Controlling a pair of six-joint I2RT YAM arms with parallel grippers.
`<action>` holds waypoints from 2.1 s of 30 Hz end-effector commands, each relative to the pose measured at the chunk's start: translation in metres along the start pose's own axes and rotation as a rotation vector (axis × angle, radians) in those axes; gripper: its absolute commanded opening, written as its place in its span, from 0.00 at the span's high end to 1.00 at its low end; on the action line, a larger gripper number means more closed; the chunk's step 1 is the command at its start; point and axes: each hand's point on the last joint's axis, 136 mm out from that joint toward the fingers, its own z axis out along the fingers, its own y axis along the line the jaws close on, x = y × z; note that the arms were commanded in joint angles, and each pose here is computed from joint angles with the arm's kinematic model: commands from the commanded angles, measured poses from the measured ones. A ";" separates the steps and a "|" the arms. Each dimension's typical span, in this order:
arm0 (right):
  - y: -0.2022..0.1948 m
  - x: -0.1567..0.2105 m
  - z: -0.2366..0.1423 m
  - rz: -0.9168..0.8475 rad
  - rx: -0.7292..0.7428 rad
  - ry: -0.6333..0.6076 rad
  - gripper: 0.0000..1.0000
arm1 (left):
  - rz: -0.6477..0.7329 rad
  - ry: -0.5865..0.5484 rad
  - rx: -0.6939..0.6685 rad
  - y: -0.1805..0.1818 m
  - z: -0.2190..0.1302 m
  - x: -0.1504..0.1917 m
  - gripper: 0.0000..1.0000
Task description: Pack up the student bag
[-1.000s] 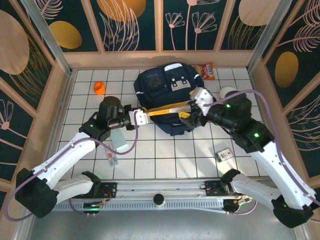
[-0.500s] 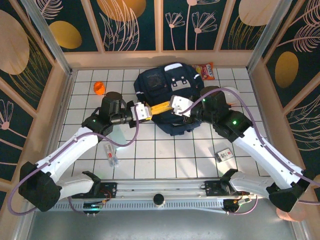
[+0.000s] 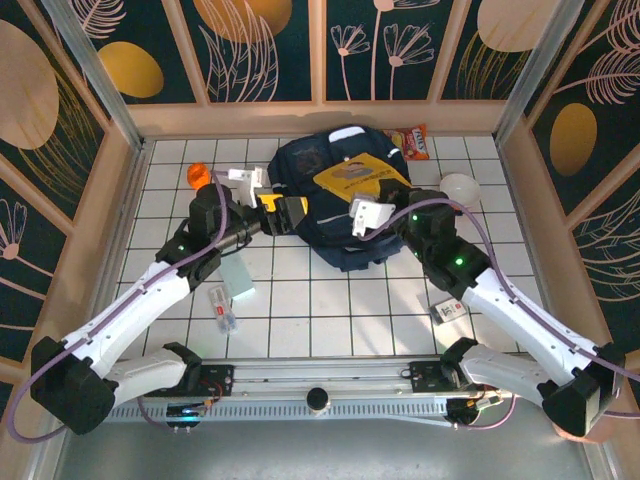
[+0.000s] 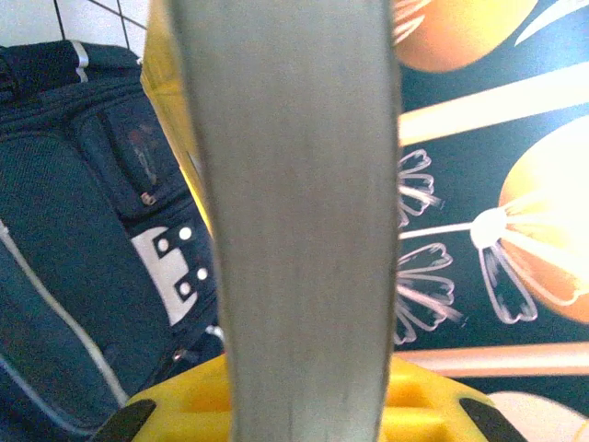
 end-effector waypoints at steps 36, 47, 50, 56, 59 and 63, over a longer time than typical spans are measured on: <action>-0.028 0.004 -0.032 1.464 -0.228 -0.127 0.23 | -0.583 -0.382 0.289 -0.008 0.021 -0.058 1.00; 0.011 -0.014 -0.026 2.436 -0.513 -0.139 0.20 | -0.600 -0.364 0.408 -0.026 0.035 -0.069 1.00; 0.017 -0.012 -0.024 2.565 -0.515 -0.169 0.17 | -0.610 -0.362 0.422 -0.028 0.035 -0.070 1.00; 0.024 -0.038 -0.012 2.645 -0.588 -0.186 0.15 | -0.659 -0.359 0.460 -0.027 0.034 -0.068 1.00; 0.019 -0.044 -0.005 2.676 -0.592 -0.227 0.15 | -0.670 -0.356 0.477 -0.028 0.033 -0.067 1.00; 0.022 -0.047 0.009 2.738 -0.587 -0.230 0.15 | -0.682 -0.352 0.505 -0.033 0.029 -0.068 1.00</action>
